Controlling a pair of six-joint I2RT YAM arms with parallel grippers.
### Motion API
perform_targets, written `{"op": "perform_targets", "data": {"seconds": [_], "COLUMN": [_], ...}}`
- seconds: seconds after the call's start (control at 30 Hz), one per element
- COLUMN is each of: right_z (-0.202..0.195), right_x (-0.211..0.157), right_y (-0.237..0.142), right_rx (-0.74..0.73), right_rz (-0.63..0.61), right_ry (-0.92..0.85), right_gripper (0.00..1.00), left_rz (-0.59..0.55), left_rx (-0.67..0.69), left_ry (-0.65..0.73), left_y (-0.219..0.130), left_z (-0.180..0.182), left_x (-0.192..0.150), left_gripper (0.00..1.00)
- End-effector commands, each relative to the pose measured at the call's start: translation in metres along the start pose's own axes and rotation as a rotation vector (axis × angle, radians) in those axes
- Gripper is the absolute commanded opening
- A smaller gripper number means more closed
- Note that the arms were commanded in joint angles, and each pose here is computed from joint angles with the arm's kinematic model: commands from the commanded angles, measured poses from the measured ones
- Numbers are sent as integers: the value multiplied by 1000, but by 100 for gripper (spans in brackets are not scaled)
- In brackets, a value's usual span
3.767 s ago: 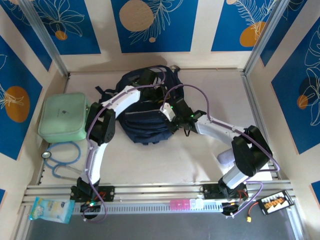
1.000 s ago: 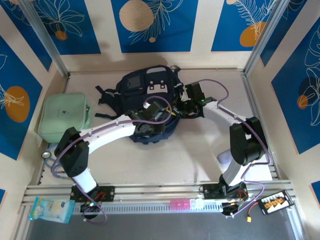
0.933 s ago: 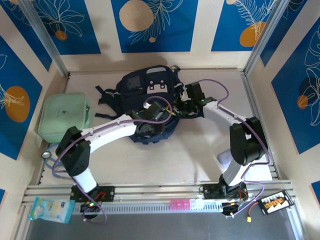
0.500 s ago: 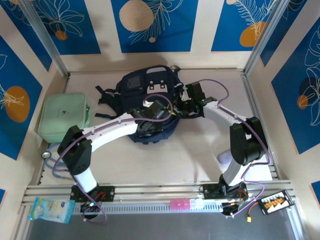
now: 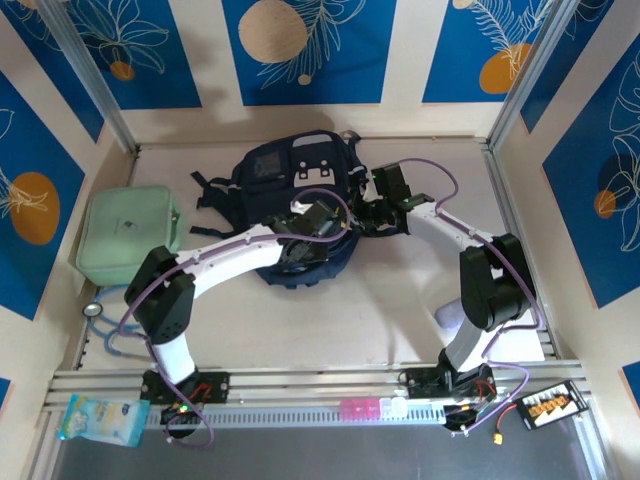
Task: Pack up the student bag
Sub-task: Unzip the student bag at the center of the table.
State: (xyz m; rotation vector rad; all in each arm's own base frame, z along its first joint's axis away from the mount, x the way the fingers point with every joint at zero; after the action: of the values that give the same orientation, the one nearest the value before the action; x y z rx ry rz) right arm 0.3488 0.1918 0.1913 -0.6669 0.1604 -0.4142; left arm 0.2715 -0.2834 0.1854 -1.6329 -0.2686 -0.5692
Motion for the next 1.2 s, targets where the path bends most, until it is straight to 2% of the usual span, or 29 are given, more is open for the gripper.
{"op": "perform_targets", "data": {"seconds": [0.0, 0.23, 0.4, 0.53, 0.57, 0.7, 0.8, 0.97, 1.1, 1.17], "right_z": [2, -20, -32, -36, -37, -34, -37, -46, -52, -55], "right_x": [3, 29, 45, 50, 50, 41, 29, 6, -16, -25], "right_y": [-13, -34, -45, -50, -51, -61, -79, -93, -88, -84], "right_rx": [12, -50, -64, -58, -51, -30, -45, -56, -55, -90], "right_rz": [-24, -125, -163, -159, -153, -162, -220, -253, -233, -265], "right_ry": [-8, -14, -10, 11, 20, 37, 73, 181, 305, 344], "right_gripper": [0, 0, 0, 0, 4, 35, 46, 53, 53, 53], "left_rz": [-31, -50, -60, -127, -138, -156, -154, -149, -149, -143], "left_rx": [14, -66, -84, -190, -237, -398, -456, -542, -579, -583], "left_ry": [38, 100, 85, 134, 148, 178, 206, 236, 247, 251], "left_y": [-10, -15, -13, -21, -24, -33, -38, -42, -41, -39], "left_z": [6, 36, 70, 68, 63, 38, 20, -6, -20, -22], "left_x": [1, -3, -7, -2, 2, 12, 14, 14, 14, 13], "left_gripper": [0, 0, 0, 0, 0, 0, 0, 0, 0, 0]}}
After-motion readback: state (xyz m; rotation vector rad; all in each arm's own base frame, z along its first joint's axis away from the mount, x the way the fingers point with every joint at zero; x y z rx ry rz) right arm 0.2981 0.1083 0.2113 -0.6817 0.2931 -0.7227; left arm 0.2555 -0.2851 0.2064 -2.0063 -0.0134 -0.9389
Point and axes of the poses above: each hand's point on the last joint's axis, 136 mm out from that joint toward the fingers, its own y axis out along the fingers, its own z axis along the line the jaws close on, x = y × z, the point moved 8 cm from there along -y, back along the fingers, and after that the axes turned 9 degrees about y, right-handed, at the moved point
